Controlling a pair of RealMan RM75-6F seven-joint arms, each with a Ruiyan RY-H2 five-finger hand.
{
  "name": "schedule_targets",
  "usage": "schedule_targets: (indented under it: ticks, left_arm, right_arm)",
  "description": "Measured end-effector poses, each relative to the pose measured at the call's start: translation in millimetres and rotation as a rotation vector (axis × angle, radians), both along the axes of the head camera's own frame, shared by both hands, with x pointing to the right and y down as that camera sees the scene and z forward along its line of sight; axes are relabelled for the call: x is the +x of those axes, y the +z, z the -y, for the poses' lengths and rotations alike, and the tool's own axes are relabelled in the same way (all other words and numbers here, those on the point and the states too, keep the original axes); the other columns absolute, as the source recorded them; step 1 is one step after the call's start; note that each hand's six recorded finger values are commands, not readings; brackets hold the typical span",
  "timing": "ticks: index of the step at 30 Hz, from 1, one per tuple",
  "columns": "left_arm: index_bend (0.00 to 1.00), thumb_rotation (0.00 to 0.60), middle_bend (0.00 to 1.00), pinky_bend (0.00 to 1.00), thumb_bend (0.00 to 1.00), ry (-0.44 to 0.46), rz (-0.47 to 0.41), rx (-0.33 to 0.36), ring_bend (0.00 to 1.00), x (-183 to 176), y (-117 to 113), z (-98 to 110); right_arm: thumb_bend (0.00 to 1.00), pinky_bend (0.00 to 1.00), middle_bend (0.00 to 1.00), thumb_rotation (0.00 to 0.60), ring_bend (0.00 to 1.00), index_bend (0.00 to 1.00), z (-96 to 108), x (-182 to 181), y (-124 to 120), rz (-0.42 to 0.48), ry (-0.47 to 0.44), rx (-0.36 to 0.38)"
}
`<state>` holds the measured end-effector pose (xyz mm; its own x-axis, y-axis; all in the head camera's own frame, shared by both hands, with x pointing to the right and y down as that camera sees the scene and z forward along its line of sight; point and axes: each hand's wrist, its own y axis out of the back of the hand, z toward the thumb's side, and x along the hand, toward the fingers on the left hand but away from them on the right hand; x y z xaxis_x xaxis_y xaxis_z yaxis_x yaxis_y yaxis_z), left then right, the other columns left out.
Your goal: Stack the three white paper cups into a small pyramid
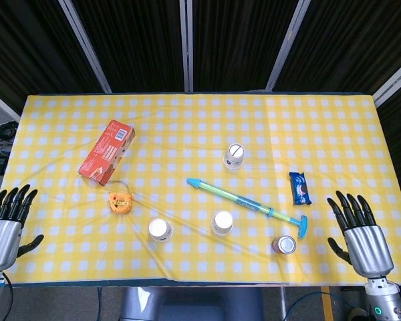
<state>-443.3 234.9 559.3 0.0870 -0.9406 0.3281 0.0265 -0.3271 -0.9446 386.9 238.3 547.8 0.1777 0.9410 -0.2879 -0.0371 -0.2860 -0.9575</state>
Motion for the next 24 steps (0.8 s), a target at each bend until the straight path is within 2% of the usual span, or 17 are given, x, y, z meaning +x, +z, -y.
schedule_targets:
  ticks: [24]
  left_arm:
    - [0.00, 0.600, 0.00, 0.00, 0.01, 0.025, -0.016, -0.004, 0.00, 5.0, -1.4, 0.4]
  right_arm:
    - [0.14, 0.00, 0.00, 0.600, 0.00, 0.05, -2.9, -3.7, 3.5, -0.001, -0.014, -0.018]
